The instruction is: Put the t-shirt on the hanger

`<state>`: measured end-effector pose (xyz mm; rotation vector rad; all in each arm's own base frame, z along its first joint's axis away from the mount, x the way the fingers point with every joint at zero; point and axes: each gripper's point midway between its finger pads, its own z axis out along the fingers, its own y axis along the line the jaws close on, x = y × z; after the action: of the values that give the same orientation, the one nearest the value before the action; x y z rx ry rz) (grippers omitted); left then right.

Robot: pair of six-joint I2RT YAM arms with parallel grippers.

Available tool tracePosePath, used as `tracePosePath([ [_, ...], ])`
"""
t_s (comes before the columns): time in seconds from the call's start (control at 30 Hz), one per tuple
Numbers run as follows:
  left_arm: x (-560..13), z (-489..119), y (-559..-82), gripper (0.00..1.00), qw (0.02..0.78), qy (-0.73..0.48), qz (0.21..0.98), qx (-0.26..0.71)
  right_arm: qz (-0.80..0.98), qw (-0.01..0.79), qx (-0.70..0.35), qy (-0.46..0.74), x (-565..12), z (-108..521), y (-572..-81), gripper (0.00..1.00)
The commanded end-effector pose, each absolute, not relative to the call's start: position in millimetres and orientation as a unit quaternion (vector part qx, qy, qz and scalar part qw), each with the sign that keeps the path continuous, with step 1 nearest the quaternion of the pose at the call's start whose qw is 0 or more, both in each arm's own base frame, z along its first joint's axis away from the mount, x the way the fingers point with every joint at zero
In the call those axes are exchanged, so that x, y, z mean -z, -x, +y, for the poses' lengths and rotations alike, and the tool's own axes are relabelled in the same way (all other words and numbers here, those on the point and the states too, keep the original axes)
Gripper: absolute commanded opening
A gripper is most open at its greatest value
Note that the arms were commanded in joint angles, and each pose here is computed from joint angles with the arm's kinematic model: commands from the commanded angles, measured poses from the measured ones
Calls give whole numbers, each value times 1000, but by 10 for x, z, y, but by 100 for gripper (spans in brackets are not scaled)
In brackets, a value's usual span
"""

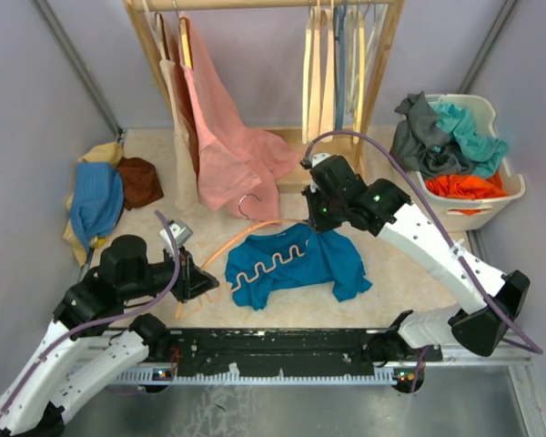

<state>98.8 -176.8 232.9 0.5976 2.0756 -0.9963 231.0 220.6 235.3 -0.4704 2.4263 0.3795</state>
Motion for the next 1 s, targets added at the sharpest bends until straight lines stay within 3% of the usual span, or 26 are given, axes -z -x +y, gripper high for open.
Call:
tracePosePath([
  [0.0, -2521, -1826, -1021, 1, 406, -249, 780, 405, 903, 337, -182, 197, -2639, 2352, -2359, 0],
  [0.47, -2746, -1804, -1141, 2, 437, -293, 766, 369, 902, 308, -171, 249, -2751, 2166, -2073, 0],
  [0.97, -2889, -1949, -1160, 2, 453, -331, 730, 390, 868, 373, -224, 239, -3352, 2415, -2197, 0],
])
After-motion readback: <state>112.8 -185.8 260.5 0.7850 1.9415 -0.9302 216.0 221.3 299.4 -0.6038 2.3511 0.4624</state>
